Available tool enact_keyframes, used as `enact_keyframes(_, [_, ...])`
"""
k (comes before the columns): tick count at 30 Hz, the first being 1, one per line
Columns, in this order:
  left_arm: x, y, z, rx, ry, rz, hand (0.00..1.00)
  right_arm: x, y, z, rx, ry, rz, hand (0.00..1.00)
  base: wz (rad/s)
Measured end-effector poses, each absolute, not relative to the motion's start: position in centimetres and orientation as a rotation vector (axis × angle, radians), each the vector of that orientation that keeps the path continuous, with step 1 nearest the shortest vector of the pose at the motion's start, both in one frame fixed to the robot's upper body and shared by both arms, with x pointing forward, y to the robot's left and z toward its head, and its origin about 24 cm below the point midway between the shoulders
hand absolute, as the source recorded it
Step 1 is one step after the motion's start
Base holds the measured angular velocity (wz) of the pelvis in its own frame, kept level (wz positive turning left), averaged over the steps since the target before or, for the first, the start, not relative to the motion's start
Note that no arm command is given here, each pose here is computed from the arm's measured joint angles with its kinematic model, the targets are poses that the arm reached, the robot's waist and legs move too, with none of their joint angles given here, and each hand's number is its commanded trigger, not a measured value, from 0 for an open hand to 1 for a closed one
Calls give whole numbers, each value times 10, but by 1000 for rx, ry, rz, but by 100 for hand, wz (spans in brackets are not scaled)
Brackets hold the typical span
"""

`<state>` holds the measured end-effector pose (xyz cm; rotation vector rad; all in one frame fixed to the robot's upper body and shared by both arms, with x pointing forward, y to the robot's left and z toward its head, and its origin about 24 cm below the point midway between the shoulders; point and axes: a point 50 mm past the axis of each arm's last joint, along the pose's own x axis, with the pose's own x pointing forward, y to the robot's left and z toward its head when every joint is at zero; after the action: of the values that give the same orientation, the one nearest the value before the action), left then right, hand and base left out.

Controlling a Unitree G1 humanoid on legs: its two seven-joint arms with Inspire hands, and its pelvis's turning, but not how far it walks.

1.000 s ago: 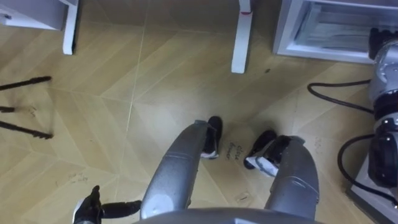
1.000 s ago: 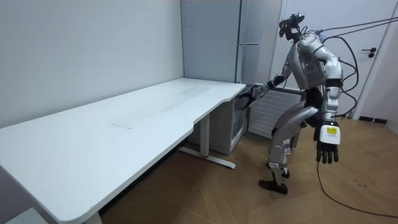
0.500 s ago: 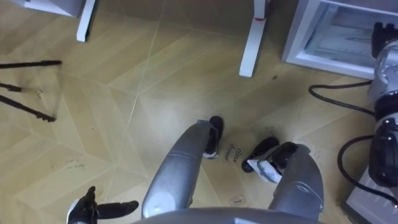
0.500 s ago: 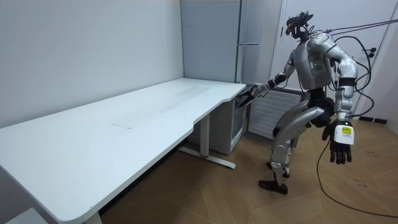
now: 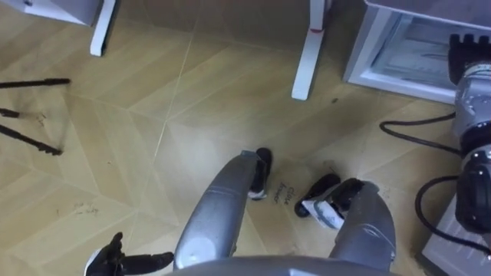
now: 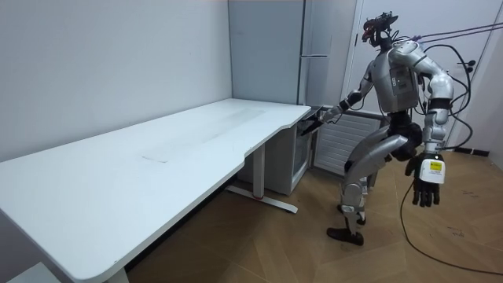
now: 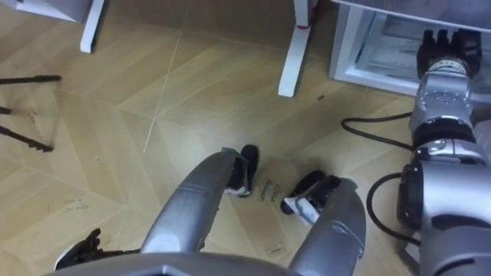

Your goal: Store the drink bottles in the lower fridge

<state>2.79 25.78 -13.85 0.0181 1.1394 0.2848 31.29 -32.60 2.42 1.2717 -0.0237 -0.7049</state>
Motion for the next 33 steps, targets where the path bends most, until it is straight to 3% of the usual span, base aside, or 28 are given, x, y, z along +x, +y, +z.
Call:
enact_keyframes(9, [55, 264, -140, 32, 1110, 300, 0, 284, -327, -14, 1230, 106, -700, 0, -2])
enact_keyframes(19, [81, 265, -146, -27, 1103, 389, 0, 225, -317, -75, 1161, 366, -786, 0, -14])
enact_keyframes(28, [34, 266, -156, -88, 1231, 503, 0, 167, -316, -107, 1088, 544, -943, 0, -21])
enact_keyframes(33, [15, 268, -157, -128, 1253, 579, 0, 166, -318, -104, 963, 594, -929, 0, -17])
